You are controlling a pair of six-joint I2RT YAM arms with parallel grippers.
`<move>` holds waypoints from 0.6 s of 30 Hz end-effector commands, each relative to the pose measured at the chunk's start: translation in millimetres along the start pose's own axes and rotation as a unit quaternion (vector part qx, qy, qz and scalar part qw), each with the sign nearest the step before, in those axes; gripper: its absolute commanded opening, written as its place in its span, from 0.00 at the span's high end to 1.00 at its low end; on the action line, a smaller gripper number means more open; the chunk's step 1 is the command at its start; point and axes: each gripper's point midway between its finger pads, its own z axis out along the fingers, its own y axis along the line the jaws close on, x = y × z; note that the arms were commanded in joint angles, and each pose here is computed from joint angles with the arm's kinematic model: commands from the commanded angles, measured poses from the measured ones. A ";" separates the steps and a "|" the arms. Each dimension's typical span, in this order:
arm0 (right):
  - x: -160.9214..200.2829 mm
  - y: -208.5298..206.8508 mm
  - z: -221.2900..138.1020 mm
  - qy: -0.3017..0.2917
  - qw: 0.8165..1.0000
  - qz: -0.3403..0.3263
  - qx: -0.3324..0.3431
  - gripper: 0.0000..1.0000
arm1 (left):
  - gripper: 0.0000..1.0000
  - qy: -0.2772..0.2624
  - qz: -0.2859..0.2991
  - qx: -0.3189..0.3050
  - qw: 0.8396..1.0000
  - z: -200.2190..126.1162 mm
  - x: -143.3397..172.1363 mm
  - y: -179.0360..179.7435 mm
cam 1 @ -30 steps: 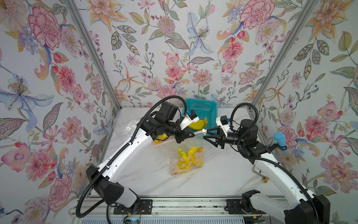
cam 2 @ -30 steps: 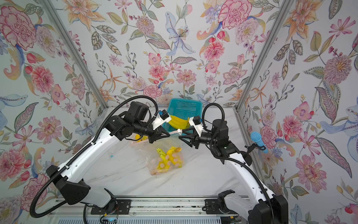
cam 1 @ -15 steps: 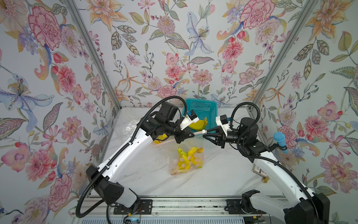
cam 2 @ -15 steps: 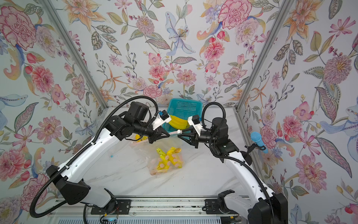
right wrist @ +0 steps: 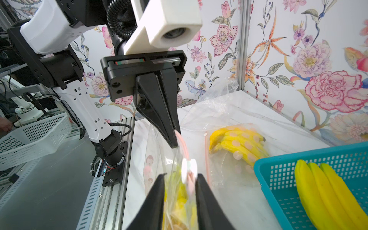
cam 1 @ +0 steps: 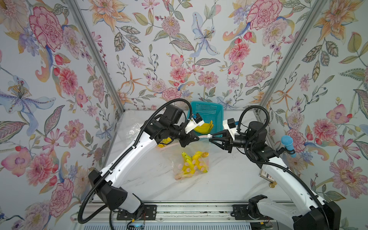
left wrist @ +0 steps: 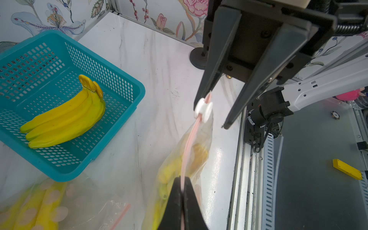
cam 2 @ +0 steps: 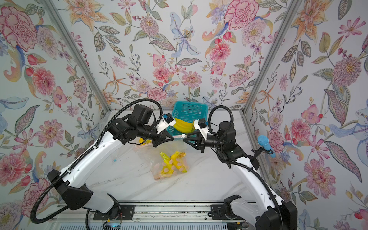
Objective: Open the zip-top bag and take out the banana
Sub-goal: Pick up the zipper food storage bag at the center of the board.
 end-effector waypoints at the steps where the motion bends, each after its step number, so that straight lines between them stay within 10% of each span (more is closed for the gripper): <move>1: 4.5 9.0 2.4 0.003 1.000 -0.003 -0.014 0.67 | 1.00 -0.005 0.012 -0.005 1.000 -6.0 -7.7 -3.7; 18: 13.2 8.6 8.9 0.012 1.000 0.003 -0.016 0.79 | 1.00 0.000 0.015 -0.010 1.000 -6.9 -4.6 -1.7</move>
